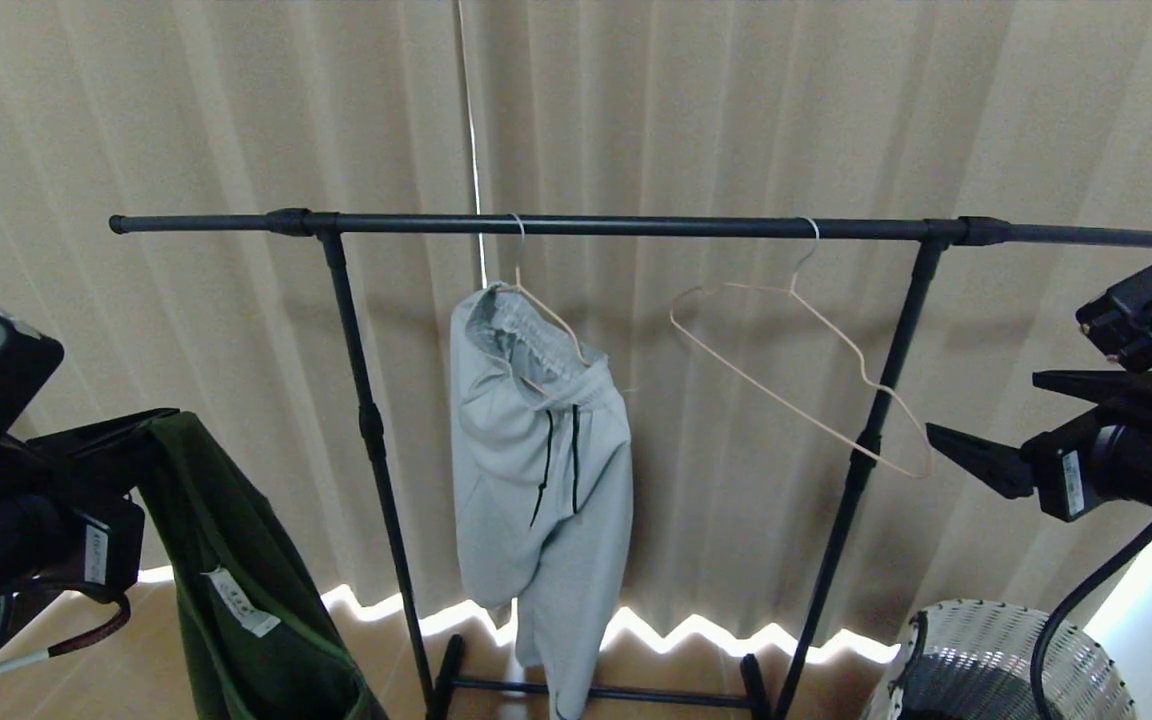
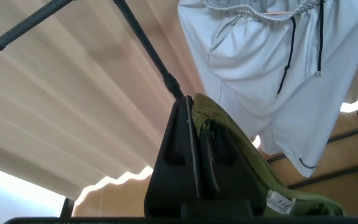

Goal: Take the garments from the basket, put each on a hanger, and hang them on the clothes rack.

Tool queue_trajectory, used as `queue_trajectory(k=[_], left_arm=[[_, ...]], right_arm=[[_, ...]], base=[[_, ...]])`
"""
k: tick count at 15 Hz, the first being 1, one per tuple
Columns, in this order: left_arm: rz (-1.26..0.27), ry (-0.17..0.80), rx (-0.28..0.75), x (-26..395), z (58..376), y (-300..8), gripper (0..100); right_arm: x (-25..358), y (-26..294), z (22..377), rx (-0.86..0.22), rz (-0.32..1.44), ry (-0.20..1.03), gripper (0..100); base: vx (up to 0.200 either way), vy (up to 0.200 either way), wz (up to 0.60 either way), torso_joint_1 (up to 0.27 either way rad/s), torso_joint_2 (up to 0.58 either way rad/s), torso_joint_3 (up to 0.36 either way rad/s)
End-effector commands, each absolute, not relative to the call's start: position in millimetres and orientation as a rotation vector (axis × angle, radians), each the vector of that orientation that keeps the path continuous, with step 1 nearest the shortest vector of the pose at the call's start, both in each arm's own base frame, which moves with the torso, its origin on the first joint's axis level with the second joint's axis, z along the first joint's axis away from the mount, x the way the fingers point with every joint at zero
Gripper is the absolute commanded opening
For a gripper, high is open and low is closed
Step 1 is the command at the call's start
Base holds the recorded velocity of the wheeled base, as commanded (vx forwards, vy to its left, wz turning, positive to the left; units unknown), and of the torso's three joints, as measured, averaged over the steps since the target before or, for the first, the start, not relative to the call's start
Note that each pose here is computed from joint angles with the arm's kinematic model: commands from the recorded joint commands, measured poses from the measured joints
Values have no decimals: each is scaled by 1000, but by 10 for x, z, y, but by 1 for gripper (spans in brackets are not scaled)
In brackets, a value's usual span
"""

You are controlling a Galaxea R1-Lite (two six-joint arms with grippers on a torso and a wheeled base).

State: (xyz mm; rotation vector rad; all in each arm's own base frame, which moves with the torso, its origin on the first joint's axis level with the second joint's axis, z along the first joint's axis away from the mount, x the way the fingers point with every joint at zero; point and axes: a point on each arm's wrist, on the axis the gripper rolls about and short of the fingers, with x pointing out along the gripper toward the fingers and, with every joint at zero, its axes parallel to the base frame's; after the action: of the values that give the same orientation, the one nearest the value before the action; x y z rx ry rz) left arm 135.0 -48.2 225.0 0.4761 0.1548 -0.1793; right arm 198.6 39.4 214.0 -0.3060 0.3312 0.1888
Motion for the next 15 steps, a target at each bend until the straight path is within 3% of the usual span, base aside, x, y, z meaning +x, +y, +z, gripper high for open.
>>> queue_trajectory(k=[1,6,11,15], left_arm=[[-179,158,477,1356,2244,-483,0],[-180,167,479,1357,2219,-483,0],[-192,190,491,1344,2144,-485,0],[-194,200,493,1342,2115,-485,0]], right_arm=[[2062,410,2115,-309,191,348,100],[2145,420,2129,-308,188,351,100],[2539,355,2115,-305,142,419,100],[2496,347,2038,-284,219,510,100]], base=[[200,0,0,-12,-12,7],[200,0,0,8,1,-1],[0,0,0,0,0,0],[0,0,0,0,0,0]])
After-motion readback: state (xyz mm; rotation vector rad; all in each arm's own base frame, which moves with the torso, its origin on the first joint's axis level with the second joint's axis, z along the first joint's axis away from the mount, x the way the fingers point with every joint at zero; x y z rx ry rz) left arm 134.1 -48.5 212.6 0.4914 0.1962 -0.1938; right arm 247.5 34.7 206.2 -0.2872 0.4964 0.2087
